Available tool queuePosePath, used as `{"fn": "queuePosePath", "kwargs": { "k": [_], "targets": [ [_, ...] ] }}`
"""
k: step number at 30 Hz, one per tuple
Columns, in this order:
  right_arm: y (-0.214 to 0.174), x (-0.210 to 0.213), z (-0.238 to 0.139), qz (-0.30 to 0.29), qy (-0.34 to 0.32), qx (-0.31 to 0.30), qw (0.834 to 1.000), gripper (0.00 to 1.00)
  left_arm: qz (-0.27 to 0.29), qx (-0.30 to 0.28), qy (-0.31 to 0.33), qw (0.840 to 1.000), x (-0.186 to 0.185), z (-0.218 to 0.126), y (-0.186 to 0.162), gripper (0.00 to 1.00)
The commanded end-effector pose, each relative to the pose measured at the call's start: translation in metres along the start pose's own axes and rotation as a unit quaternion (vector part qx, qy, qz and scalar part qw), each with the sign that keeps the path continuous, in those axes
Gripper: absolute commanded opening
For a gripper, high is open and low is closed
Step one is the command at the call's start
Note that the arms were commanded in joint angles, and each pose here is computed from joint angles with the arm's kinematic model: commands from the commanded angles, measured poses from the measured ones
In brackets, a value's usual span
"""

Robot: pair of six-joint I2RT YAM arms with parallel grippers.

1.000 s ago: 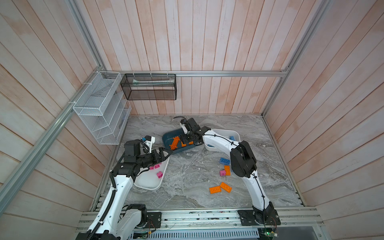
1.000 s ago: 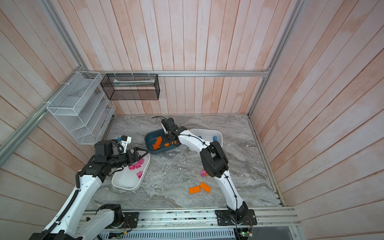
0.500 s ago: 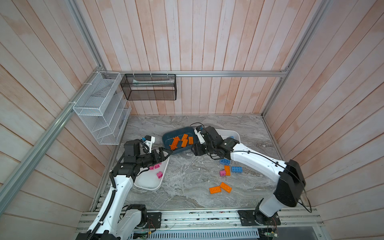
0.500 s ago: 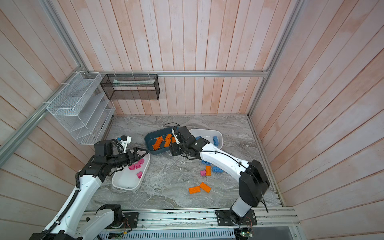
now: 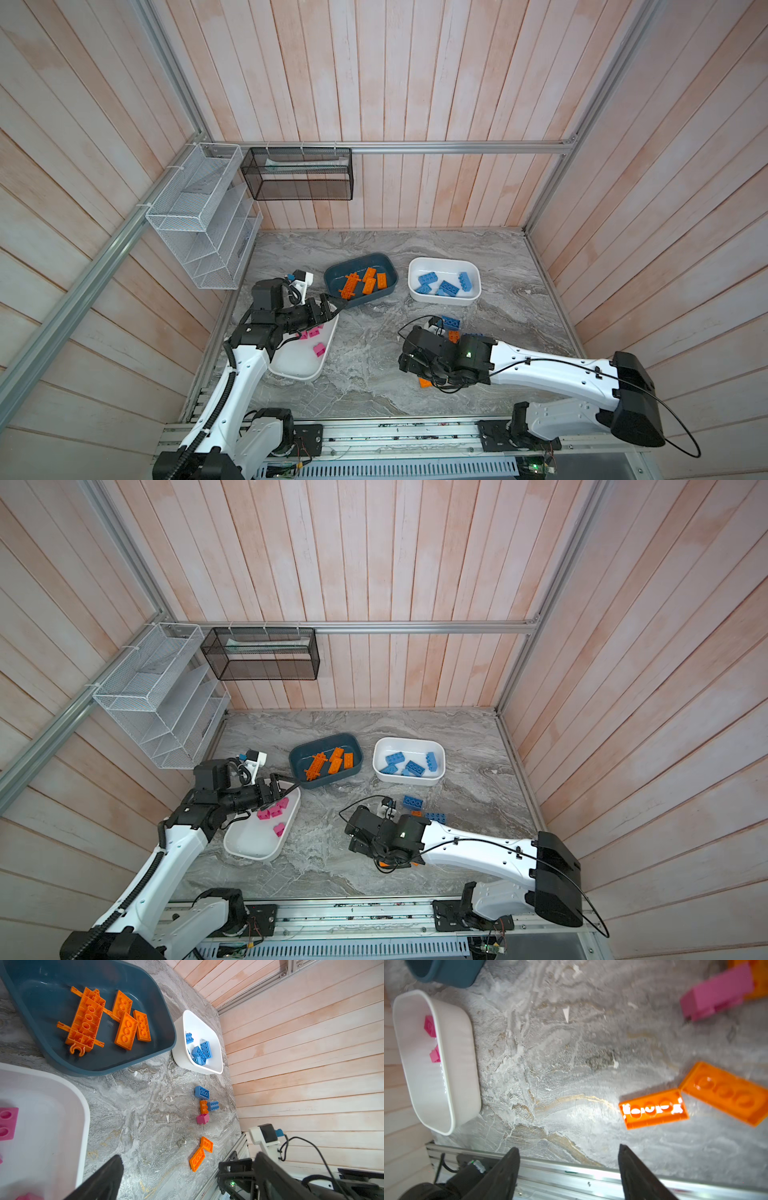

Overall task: Sort the legos into containers by color
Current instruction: 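Move the right gripper back and grasp another orange 2x4 brick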

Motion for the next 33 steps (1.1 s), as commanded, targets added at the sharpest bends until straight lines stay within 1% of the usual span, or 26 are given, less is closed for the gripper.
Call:
{"fn": "queuePosePath", "kwargs": {
  "k": [1,4,7,12,17,22,25,30,33],
  "targets": [
    [-0.006,-0.034,0.017,0.129,-0.066,-0.003,0.989,0.77,0.010,0.000,-0.013,1.000,-0.002,0.003,-0.001,1.00],
    [-0.008,-0.044,0.027,0.176,-0.059,0.001,0.983,0.77,0.013,0.002,-0.012,1.000,-0.001,0.003,-0.002,1.00],
    [-0.004,-0.056,0.031,0.217,-0.062,-0.013,0.974,0.77,0.013,0.003,-0.011,1.000,0.000,0.003,-0.003,1.00],
    [0.008,-0.067,0.039,0.246,-0.070,-0.032,0.966,0.77,0.013,0.004,-0.010,1.000,0.001,0.005,-0.002,1.00],
    [0.019,-0.066,0.047,0.247,-0.072,-0.037,0.966,0.75,0.012,0.004,-0.010,1.000,0.002,0.006,0.000,1.00],
    [0.030,-0.062,0.055,0.231,-0.081,-0.041,0.969,0.70,0.014,0.002,-0.009,1.000,0.002,0.005,0.001,1.00],
    [0.028,-0.063,0.062,0.222,-0.101,-0.032,0.969,0.67,0.013,0.003,-0.008,1.000,0.002,0.005,0.000,1.00],
    [0.026,-0.062,0.068,0.213,-0.120,-0.027,0.969,0.65,0.014,0.001,-0.005,1.000,0.002,0.004,0.001,1.00],
    [0.026,-0.063,0.072,0.208,-0.126,-0.030,0.970,0.60,0.014,0.002,-0.005,1.000,0.002,0.004,0.000,1.00]
  ]
}}
Point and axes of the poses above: each gripper's point midway between its finger pads, its own z axis out along the fingers, its own x axis along the line the jaws close on, y = z × x, the point moved 4 cm from there along -z, back along the fingers, and after that the axes turned 8 degrees about z, right-handed, at the moved point
